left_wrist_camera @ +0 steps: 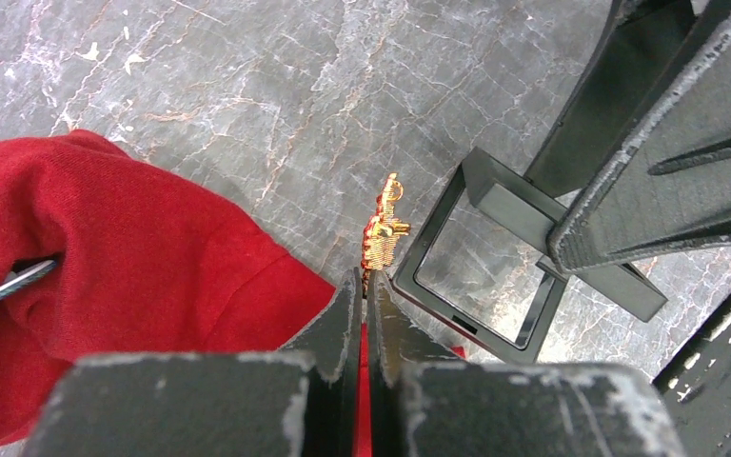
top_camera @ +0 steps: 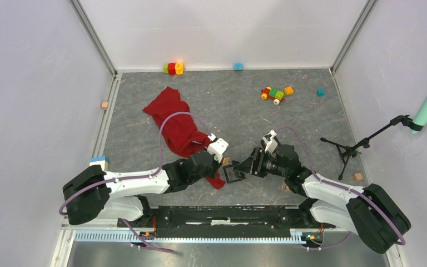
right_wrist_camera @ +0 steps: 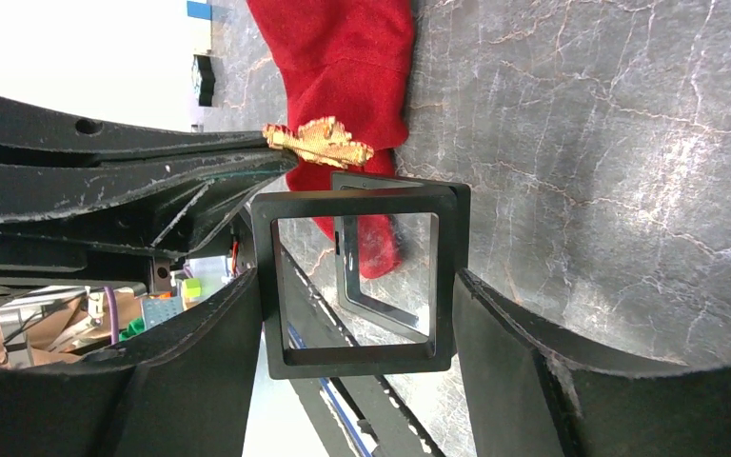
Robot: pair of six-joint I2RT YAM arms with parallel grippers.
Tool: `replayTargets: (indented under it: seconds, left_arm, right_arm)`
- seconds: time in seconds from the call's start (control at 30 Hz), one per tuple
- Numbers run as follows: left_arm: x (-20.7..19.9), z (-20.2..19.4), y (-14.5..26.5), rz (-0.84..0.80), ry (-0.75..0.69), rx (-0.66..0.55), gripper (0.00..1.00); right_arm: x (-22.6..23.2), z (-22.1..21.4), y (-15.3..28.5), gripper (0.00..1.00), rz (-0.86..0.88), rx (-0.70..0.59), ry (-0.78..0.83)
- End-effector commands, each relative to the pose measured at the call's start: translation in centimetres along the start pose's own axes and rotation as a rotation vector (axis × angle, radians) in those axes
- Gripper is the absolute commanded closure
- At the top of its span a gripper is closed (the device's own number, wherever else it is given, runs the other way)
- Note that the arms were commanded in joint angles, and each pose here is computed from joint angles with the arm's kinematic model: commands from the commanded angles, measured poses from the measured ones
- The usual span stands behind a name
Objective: Remove the brooch from the garment
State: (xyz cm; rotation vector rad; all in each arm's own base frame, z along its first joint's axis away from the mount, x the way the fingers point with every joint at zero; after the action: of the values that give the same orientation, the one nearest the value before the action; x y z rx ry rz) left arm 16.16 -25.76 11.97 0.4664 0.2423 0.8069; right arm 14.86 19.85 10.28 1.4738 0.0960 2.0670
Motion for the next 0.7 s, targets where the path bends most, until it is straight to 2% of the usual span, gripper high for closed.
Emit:
replayTargets:
  seconds: [0.0,0.1,0.33,0.67]
  left_arm:
    - [-1.1,1.7,-0.2,-0.064,-0.040,-0.068,0.98]
    - [-1.8,1.4,-0.3,-0.089,-0.080,-0.054,0.98]
    - [-2.1,0.3,-1.1,-0.014,-0.171,0.011,0.98]
    - [-2.1,0.3,-0.9,0.039,-0.210,0.003,0.98]
  right_arm:
    - [0.9,1.0,-0.2,0.38,0.033,-0.043,0.001]
    - [1.3,1.4,-0.4,0.38,0.043,-0.052,-0.007]
    - [2.8,2.9,-0.2,0.38,0.091,-0.104,-0.028]
    - [2.6,3.7,0.7,0.39,0.119,-0.151,-0.083]
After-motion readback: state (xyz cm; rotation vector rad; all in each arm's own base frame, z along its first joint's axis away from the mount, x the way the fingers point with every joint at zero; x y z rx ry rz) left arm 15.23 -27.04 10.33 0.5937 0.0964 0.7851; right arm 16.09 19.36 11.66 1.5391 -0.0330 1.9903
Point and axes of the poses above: each gripper's point midway between its finger pads, its own y axis back along the fingers, its own x axis along the line the jaws close on, z = x × y, the point moved 6 cm from there along y, back along the fingers
